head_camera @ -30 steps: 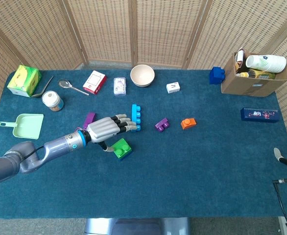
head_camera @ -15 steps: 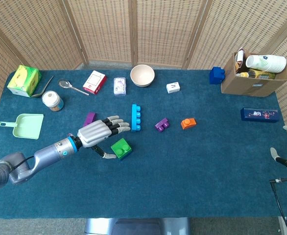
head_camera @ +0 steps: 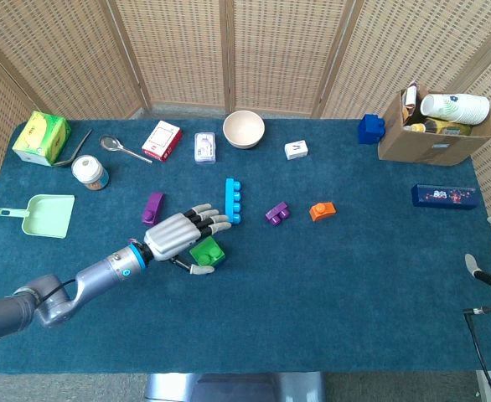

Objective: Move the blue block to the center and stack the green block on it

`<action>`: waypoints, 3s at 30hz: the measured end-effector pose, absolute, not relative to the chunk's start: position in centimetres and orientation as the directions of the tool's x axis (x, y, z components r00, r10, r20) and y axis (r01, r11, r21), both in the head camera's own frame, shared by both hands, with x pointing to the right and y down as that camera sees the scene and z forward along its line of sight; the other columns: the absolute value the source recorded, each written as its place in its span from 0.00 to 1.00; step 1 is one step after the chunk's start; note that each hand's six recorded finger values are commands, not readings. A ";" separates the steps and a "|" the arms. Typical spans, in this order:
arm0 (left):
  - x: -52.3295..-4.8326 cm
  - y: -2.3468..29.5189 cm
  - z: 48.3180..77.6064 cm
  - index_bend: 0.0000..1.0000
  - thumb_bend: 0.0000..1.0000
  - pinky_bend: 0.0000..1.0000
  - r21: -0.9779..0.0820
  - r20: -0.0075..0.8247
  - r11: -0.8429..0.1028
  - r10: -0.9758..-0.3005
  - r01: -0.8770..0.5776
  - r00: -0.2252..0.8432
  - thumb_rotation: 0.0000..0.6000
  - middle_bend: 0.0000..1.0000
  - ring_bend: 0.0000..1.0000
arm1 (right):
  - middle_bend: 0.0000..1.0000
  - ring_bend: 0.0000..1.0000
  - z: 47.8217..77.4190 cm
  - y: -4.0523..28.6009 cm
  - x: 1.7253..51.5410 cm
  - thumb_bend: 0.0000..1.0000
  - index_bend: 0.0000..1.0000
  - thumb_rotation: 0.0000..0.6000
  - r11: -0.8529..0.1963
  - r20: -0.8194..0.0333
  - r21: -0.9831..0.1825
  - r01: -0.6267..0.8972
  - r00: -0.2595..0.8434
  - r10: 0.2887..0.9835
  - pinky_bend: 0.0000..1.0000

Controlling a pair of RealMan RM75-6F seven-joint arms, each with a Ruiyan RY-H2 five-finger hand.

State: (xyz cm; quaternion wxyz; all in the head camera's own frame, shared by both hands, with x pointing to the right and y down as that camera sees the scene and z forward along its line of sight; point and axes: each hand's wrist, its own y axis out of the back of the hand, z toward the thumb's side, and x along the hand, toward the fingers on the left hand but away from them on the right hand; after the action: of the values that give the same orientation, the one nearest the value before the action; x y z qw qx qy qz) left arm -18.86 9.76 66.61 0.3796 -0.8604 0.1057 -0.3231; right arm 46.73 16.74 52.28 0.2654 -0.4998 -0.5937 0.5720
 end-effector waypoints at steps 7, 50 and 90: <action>-17.0 10.3 67.6 0.03 0.23 0.00 -0.717 0.481 -0.694 -0.422 0.067 0.769 0.05 0.00 0.00 | 0.15 0.00 52.1 17.0 47.2 0.23 0.26 1.00 -0.146 -0.252 -0.945 0.293 -0.367 0.895 0.00; -15.8 13.2 70.3 0.05 0.21 0.00 -0.764 0.456 -0.638 -0.423 0.100 0.783 0.00 0.00 0.00 | 0.15 0.00 52.0 17.2 47.6 0.23 0.26 1.00 -0.140 -0.249 -0.946 0.293 -0.375 0.893 0.00; -15.8 13.0 70.7 0.05 0.21 0.00 -0.778 0.444 -0.622 -0.450 0.084 0.775 0.00 0.00 0.00 | 0.15 0.00 51.6 17.3 47.8 0.23 0.26 1.00 -0.128 -0.242 -0.947 0.295 -0.389 0.889 0.00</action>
State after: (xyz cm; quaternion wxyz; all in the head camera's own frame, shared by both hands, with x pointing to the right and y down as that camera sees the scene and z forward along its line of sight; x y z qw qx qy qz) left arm -15.76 12.99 70.74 0.4209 -0.8428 0.1085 -0.3173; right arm 47.84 17.33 51.60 0.2601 -0.4879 -0.6067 0.5711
